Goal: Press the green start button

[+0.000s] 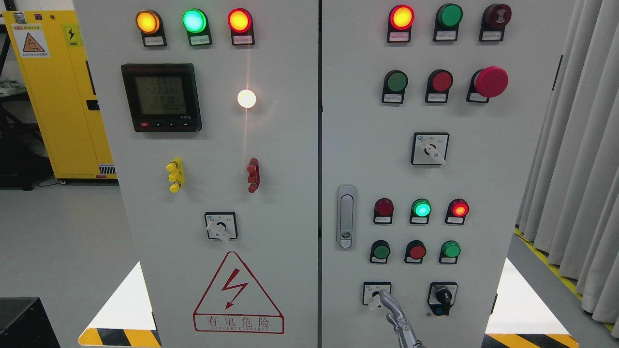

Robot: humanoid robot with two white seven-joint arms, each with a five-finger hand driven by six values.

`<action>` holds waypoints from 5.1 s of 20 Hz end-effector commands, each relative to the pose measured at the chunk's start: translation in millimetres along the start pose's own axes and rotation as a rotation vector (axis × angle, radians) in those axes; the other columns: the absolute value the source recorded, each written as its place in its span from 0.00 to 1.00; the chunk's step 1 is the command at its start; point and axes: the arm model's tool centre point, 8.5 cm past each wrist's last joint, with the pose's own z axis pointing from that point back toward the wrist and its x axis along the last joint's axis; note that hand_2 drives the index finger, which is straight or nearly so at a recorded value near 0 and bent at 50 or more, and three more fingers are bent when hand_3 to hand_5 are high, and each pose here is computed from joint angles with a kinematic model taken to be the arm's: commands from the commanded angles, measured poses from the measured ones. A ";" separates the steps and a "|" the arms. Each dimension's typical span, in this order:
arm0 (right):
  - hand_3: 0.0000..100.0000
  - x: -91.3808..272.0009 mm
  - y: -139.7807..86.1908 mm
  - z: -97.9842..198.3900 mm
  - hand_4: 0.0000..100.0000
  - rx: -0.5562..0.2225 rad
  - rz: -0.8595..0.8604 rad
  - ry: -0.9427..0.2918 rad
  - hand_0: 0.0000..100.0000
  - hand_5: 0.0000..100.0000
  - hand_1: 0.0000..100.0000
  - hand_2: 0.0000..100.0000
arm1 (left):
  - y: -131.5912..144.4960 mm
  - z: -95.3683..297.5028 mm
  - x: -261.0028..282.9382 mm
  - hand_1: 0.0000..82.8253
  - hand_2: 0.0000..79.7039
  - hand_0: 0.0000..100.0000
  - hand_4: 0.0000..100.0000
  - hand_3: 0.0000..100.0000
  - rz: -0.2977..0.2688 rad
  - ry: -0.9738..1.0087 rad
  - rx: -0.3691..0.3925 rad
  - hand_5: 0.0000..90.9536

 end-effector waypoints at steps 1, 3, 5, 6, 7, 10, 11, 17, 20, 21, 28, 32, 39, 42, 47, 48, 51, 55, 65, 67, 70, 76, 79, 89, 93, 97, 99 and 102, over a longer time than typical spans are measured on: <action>0.00 -0.9 0.5 1.4 0.00 0.001 0.000 0.005 0.59 0.00 0.69 0.00 | -0.4 0.0 -0.2 0.67 0.00 0.12 0.00 0.00 0.001 0.000 -0.001 0.00; 0.00 -0.9 0.5 1.4 0.00 0.001 0.000 0.005 0.59 0.00 0.69 0.00 | 0.6 0.1 -0.2 0.67 0.00 0.12 0.00 0.00 -0.001 0.001 0.000 0.00; 0.00 -1.2 0.5 1.1 0.00 0.001 0.000 0.005 0.59 0.00 0.69 0.00 | -0.3 -0.1 0.8 0.67 0.00 0.12 0.00 0.00 0.001 -0.001 -0.001 0.00; 0.00 -1.5 1.3 1.2 0.00 0.004 0.002 0.006 0.59 0.00 0.69 0.00 | -0.4 0.0 -0.2 0.67 0.00 0.12 0.00 0.00 -0.002 0.001 -0.001 0.00; 0.00 -1.5 1.3 1.2 0.00 0.004 0.002 0.006 0.59 0.00 0.69 0.00 | -0.4 0.0 -0.2 0.67 0.00 0.12 0.00 0.00 0.001 0.000 -0.001 0.00; 0.00 -2.8 1.2 1.5 0.00 0.005 0.003 0.010 0.59 0.00 0.69 0.00 | -0.4 -0.1 0.8 0.67 0.00 0.12 0.00 0.00 -0.001 -0.001 -0.001 0.00; 0.00 -3.4 0.6 -0.1 0.00 0.009 0.012 0.011 0.59 0.00 0.69 0.00 | -0.4 0.0 -0.2 0.67 0.00 0.12 0.00 0.00 0.000 0.000 -0.001 0.00; 0.01 -16.5 -1.9 -26.1 0.05 0.069 0.258 0.009 0.52 0.00 0.70 0.00 | -0.2 0.0 -0.2 0.67 0.00 0.12 0.00 0.00 0.001 0.000 0.000 0.00; 0.13 -20.3 -9.9 -27.4 0.17 0.091 0.487 0.014 0.50 0.12 0.76 0.00 | -0.2 0.0 -0.2 0.67 0.00 0.12 0.00 0.00 0.001 0.000 0.000 0.00; 0.19 -19.4 -9.9 -28.2 0.23 0.097 0.527 0.009 0.53 0.18 0.77 0.00 | -0.4 0.0 -0.2 0.67 0.00 0.12 0.00 0.00 0.000 0.000 -0.001 0.00; 0.56 -15.6 -28.1 -38.0 0.69 0.046 0.732 -0.011 0.54 0.71 0.81 0.00 | -0.3 0.0 -0.2 0.67 0.00 0.12 0.00 0.00 0.001 0.000 -0.001 0.00; 0.78 -10.2 -36.4 -44.6 0.87 0.017 0.818 -0.029 0.54 0.90 0.83 0.00 | -0.3 0.0 -0.2 0.67 0.00 0.12 0.00 0.00 0.001 0.000 -0.001 0.00; 0.95 -8.0 -42.6 -52.5 0.97 0.003 0.988 -0.005 0.57 1.00 0.85 0.00 | 0.8 0.1 -0.2 0.67 0.00 0.12 0.00 0.00 0.001 0.000 0.002 0.00; 0.97 -9.2 -45.3 -57.4 0.97 -0.007 1.017 0.022 0.61 1.00 0.87 0.00 | -0.4 0.0 -0.2 0.67 0.00 0.12 0.00 0.00 0.000 0.000 -0.001 0.00; 0.98 -12.2 -47.9 -65.1 0.98 -0.013 1.024 0.035 0.63 1.00 0.87 0.00 | -0.4 0.0 -0.2 0.67 0.00 0.12 0.00 0.00 -0.002 0.001 -0.001 0.00; 0.98 -14.2 -47.7 -67.4 0.98 -0.010 1.026 0.036 0.63 1.00 0.87 0.00 | -0.3 -0.1 0.8 0.67 0.00 0.12 0.00 0.00 -0.001 -0.001 -0.001 0.00; 0.99 -21.4 -47.0 -73.3 0.98 0.001 1.024 0.047 0.64 1.00 0.87 0.00 | 0.7 0.0 0.7 0.67 0.00 0.12 0.00 0.00 0.001 -0.001 0.000 0.00; 0.99 -26.8 -44.4 -77.5 0.98 0.008 1.021 0.062 0.65 1.00 0.87 0.00 | -0.4 0.0 -0.2 0.67 0.00 0.12 0.00 0.00 0.000 0.000 -0.001 0.00; 0.99 -34.5 -42.4 -75.6 0.98 0.021 1.012 0.080 0.69 1.00 0.87 0.00 | 0.6 0.1 -0.2 0.67 0.00 0.12 0.00 0.00 -0.001 0.001 0.000 0.00; 0.99 -37.7 -42.2 -74.7 0.98 0.027 1.009 0.089 0.70 1.00 0.87 0.00 | 0.6 0.1 -0.2 0.67 0.00 0.12 0.00 0.00 -0.001 0.001 0.000 0.00; 0.99 -36.9 -43.1 -76.4 0.98 0.021 1.004 0.090 0.71 1.00 0.87 0.00 | -0.4 0.0 -0.2 0.67 0.00 0.12 0.00 0.00 0.001 0.000 -0.001 0.00; 0.99 -40.2 -43.0 -78.5 0.98 0.022 1.001 0.107 0.74 1.00 0.86 0.00 | -0.3 0.0 -0.2 0.67 0.00 0.12 0.00 0.00 0.001 0.000 -0.001 0.00; 0.99 -41.5 -42.8 -79.1 0.98 0.025 1.000 0.109 0.74 1.00 0.87 0.00 | -0.3 -0.1 0.8 0.67 0.00 0.12 0.00 0.00 -0.001 -0.001 -0.001 0.00; 1.00 -33.7 -44.5 -82.1 0.98 0.003 1.001 0.088 0.75 1.00 0.87 0.00 | -0.3 0.0 -0.2 0.67 0.00 0.12 0.00 0.00 0.000 0.000 0.000 0.00; 1.00 -21.0 -46.3 -82.4 0.98 -0.026 0.998 0.057 0.75 1.00 0.87 0.00 | -0.4 0.0 -0.2 0.67 0.00 0.12 0.00 0.00 0.000 0.000 -0.001 0.00; 1.00 -12.2 -42.2 -77.3 0.98 -0.039 0.990 0.026 0.75 1.00 0.87 0.00 | -0.4 0.0 -0.2 0.67 0.00 0.12 0.00 0.00 0.000 0.000 -0.001 0.00; 1.00 -6.9 -42.9 -76.4 0.98 -0.053 0.990 0.012 0.75 1.00 0.86 0.00 | 0.6 0.1 -0.2 0.67 0.00 0.12 0.00 0.00 0.001 0.000 0.000 0.00; 0.99 -1.4 -42.1 -73.8 0.98 -0.057 0.987 -0.003 0.76 1.00 0.86 0.00 | -0.4 0.0 -0.2 0.67 0.00 0.12 0.00 0.00 0.001 0.000 -0.001 0.00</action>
